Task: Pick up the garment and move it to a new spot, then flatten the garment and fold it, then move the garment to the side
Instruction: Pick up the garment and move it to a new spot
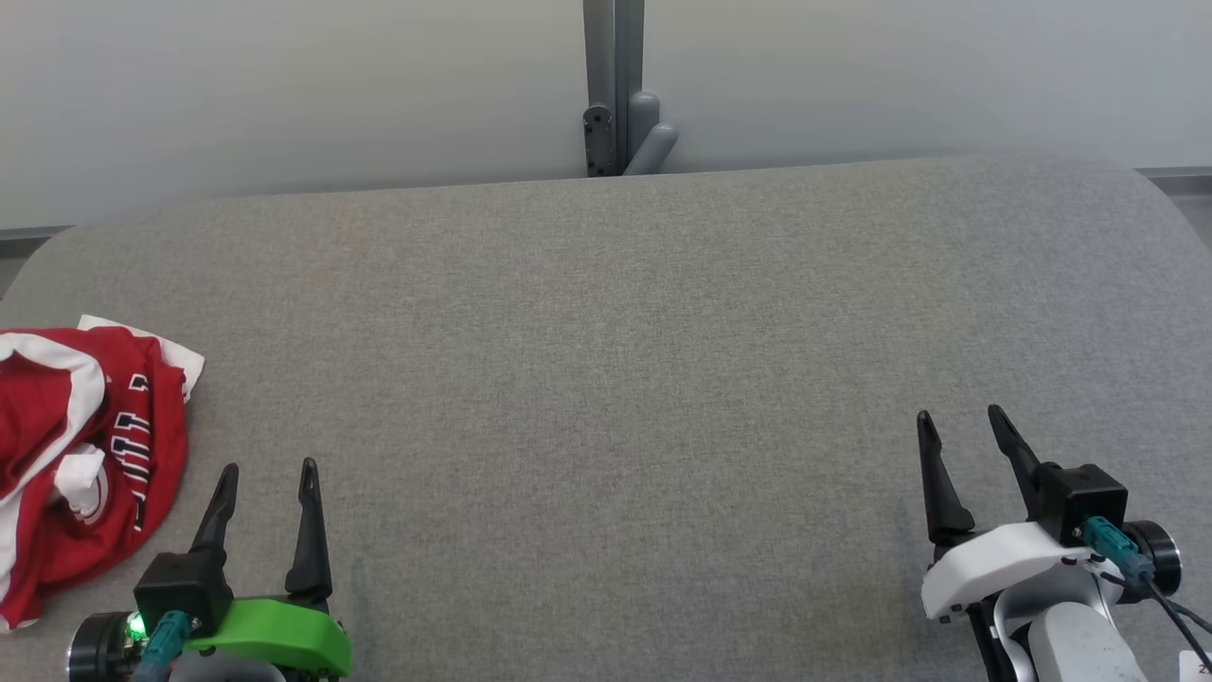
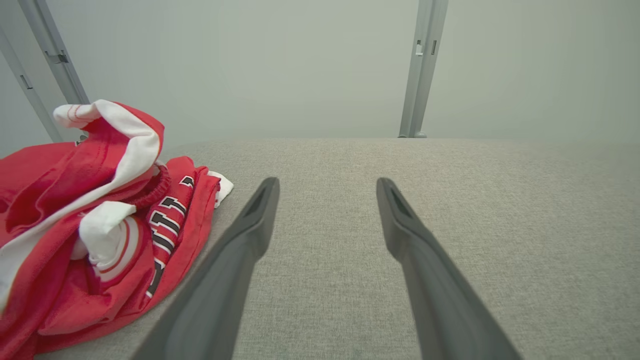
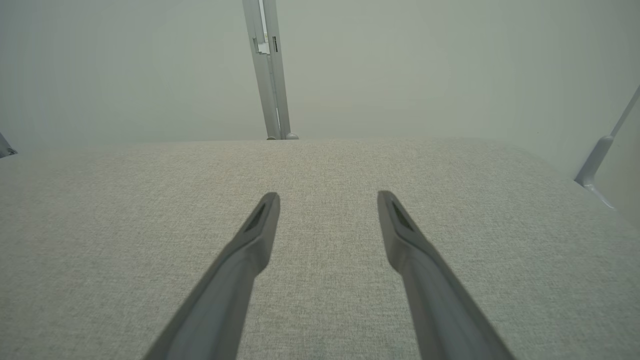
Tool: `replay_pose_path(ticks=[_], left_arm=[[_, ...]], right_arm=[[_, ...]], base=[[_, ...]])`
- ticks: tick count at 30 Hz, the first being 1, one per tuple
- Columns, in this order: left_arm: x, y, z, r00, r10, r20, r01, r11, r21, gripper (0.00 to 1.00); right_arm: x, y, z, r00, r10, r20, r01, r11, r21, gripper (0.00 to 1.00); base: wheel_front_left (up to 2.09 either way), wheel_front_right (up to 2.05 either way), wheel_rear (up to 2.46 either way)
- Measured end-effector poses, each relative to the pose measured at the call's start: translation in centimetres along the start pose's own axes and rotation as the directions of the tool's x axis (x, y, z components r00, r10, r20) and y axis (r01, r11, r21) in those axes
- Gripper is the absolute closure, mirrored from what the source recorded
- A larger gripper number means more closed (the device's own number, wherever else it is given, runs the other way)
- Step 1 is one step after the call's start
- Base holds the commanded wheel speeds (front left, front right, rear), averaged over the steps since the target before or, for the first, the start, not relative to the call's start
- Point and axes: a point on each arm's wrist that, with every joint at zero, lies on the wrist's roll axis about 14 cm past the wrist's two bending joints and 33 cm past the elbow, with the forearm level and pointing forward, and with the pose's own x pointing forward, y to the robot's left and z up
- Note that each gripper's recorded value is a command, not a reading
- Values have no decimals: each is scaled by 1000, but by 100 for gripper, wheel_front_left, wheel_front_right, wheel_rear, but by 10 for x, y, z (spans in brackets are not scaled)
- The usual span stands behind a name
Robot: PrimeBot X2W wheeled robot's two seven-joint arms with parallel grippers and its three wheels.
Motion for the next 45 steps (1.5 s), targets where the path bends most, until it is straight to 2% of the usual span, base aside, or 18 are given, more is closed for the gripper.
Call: replay_pose_path(ticks=[7, 11, 15, 22, 26, 28, 31, 33, 37, 41, 43, 44, 45], left_arm=[[-9, 16, -4, 999, 48, -10, -48, 999, 24, 0], [-22, 43, -5, 990, 139, -16, -139, 990, 27, 0], [-44, 70, -9, 972, 233, -30, -232, 972, 30, 0], [-99, 123, -11, 903, 427, -42, -426, 904, 28, 0], [-141, 154, -11, 830, 556, -45, -557, 831, 0, 0], [-156, 161, -13, 805, 591, -52, -592, 806, -3, 0], [-170, 168, -15, 779, 624, -62, -626, 780, -6, 0], [-175, 169, -19, 772, 631, -77, -634, 774, -6, 0], [-166, 172, -19, 779, 622, -81, -625, 781, -14, 0], [-134, 188, 6, 808, 589, -23, -588, 808, 20, 0], [-111, 190, 14, 842, 539, -16, -538, 841, 54, 0], [-111, 190, 14, 842, 539, -16, -538, 841, 54, 0], [-98, 188, 18, 860, 509, -15, -507, 859, 68, 0]], right_arm=[[8, 18, -3, 998, 57, -7, -57, 998, -21, 0], [20, 49, -5, 989, 147, -9, -147, 989, -11, 0], [34, 95, -7, 962, 272, -13, -272, 962, 0, 0], [44, 185, -16, 867, 497, -28, -496, 868, 40, 0], [41, 240, -16, 782, 623, -26, -621, 782, 55, 0], [39, 259, -16, 749, 662, -22, -660, 748, 65, 0], [37, 274, -22, 721, 692, -33, -689, 721, 80, 0], [38, 276, -26, 716, 697, -40, -692, 717, 86, 0], [43, 266, -34, 726, 685, -58, -680, 728, 81, 0], [51, 249, -39, 747, 661, -71, -658, 751, 61, 0], [56, 238, -43, 759, 646, -81, -644, 763, 52, 0], [56, 238, -43, 759, 646, -81, -644, 763, 52, 0], [58, 234, -46, 765, 638, -86, -637, 770, 50, 0]], base=[[0, 0, 0], [0, 0, 0], [0, 0, 0], [0, 0, 0], [0, 0, 0], [0, 0, 0], [0, 0, 0], [0, 0, 0], [0, 0, 0], [0, 0, 0], [0, 0, 0], [0, 0, 0], [0, 0, 0]])
